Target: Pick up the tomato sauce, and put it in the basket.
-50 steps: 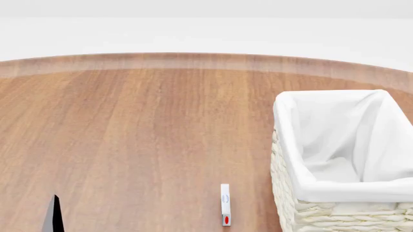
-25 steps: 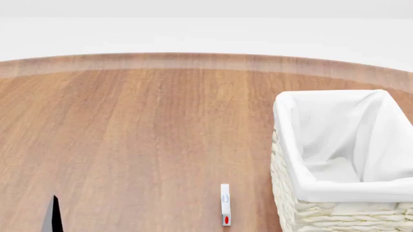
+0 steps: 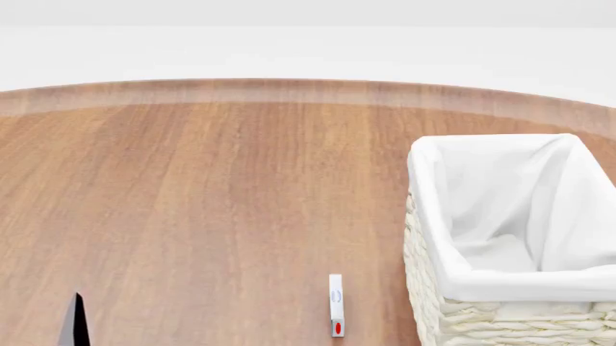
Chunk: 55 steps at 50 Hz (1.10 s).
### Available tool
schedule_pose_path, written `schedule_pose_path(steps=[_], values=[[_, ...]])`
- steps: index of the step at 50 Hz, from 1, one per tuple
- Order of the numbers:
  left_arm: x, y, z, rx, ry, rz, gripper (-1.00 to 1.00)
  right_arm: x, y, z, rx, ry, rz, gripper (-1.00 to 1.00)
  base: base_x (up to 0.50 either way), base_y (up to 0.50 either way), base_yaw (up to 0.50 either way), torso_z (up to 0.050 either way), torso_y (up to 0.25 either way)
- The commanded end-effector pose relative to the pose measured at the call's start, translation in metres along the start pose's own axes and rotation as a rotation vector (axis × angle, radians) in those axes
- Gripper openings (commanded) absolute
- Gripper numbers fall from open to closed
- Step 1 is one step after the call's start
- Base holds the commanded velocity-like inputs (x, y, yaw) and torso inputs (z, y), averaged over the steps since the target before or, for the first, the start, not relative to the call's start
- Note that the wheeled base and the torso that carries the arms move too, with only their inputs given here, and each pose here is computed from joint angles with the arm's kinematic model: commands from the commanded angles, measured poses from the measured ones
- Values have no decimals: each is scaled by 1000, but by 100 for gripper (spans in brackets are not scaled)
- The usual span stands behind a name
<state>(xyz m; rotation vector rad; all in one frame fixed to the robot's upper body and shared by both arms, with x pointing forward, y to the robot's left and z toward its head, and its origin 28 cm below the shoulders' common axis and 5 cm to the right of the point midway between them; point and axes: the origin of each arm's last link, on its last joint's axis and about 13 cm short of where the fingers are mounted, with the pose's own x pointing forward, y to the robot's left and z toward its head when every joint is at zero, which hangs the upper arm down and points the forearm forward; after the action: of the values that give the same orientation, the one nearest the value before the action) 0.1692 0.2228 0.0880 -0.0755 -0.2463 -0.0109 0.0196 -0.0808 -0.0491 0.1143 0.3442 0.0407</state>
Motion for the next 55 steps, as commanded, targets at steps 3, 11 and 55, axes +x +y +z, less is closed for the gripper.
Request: schedule_pose_path(steps=[3,11,55], values=[[-3,2,-1,-2,4,3,100,6,12,10,-40,-40,65,-100,0,0,0,0,0],[-2,6,1,-7,0,17,100,13,16,9,-53,-36,84,-100,0,0,0,0,0],[-10,2,1,-16,5,-4,100,99,15,167,-249,-229,49,-100,0,0,0,0,0]])
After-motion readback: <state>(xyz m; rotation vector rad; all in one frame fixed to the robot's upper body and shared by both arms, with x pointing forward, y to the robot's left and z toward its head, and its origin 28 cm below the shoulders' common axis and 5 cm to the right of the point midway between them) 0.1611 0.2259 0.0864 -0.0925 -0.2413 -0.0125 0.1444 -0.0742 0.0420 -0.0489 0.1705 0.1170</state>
